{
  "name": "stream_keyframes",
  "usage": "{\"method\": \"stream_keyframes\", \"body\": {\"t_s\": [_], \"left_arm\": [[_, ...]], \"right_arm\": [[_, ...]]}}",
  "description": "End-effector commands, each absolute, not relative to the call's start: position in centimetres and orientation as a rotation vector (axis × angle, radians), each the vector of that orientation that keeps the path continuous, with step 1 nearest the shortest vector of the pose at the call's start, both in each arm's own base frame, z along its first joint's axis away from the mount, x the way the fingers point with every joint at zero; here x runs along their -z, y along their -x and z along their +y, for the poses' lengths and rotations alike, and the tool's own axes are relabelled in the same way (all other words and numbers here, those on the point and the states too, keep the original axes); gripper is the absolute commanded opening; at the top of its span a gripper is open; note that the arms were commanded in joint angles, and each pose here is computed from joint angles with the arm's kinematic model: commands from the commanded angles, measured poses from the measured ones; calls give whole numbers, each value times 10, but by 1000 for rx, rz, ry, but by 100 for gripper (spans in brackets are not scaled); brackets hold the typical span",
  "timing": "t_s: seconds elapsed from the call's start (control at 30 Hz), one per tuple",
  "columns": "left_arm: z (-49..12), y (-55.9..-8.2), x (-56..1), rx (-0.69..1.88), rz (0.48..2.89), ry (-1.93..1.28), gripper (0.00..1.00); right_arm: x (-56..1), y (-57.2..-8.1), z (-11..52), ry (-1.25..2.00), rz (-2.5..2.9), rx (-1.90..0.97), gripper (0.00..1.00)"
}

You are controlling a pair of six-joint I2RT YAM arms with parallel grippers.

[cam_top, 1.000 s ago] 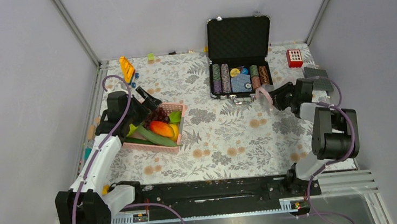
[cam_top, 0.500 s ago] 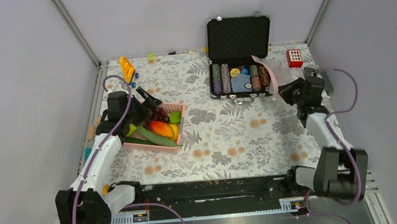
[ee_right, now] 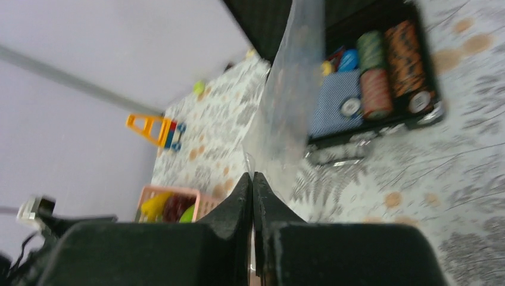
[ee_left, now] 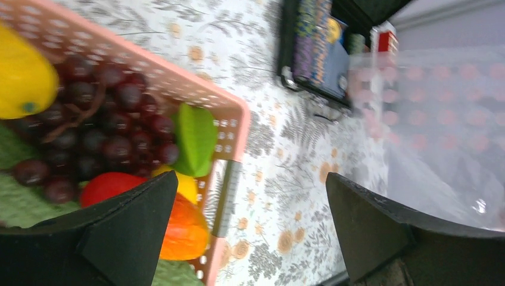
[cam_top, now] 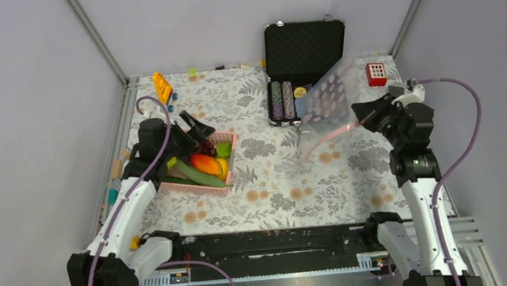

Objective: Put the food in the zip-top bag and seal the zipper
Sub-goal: Pick up the zipper food storage bag at the center of the board.

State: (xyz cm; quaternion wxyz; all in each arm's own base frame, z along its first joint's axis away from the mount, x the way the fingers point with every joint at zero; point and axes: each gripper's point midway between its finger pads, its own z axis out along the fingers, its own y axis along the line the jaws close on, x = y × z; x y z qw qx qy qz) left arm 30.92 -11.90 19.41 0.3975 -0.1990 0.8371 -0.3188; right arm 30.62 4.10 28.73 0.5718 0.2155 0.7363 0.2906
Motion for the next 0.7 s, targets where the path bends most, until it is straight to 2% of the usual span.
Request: {"method": "stream_keyframes", "body": {"t_s": [0.0,0.2,0.3,0.4,0.5,0.6,0.67], "left_arm": [[-172,-292,-239,1000,2009,215,99],[-250,-235,-271,1247,1910,-310,99],[-281,-204,-271,1289,1876,-536,99],[-306,-188,-263,1249,1855,-669,99],[-324,-183,-255,1105,1856,-757,99],[-337,-188,-244,974,1858,-815,95],[-346,-186,-242,983,1857,-842,91]], "right_arm": [[-283,-288,93,-367,1857,-826,0],[-251,-269,146,-101,2144,-804,0],[-246,-270,155,-82,2208,-735,0],[-253,-271,168,-119,2223,-787,0],[-254,-267,180,-144,2267,-852,0],[-259,-256,194,-103,2308,-937,0],[-263,-249,196,-89,2343,-937,0]]}}
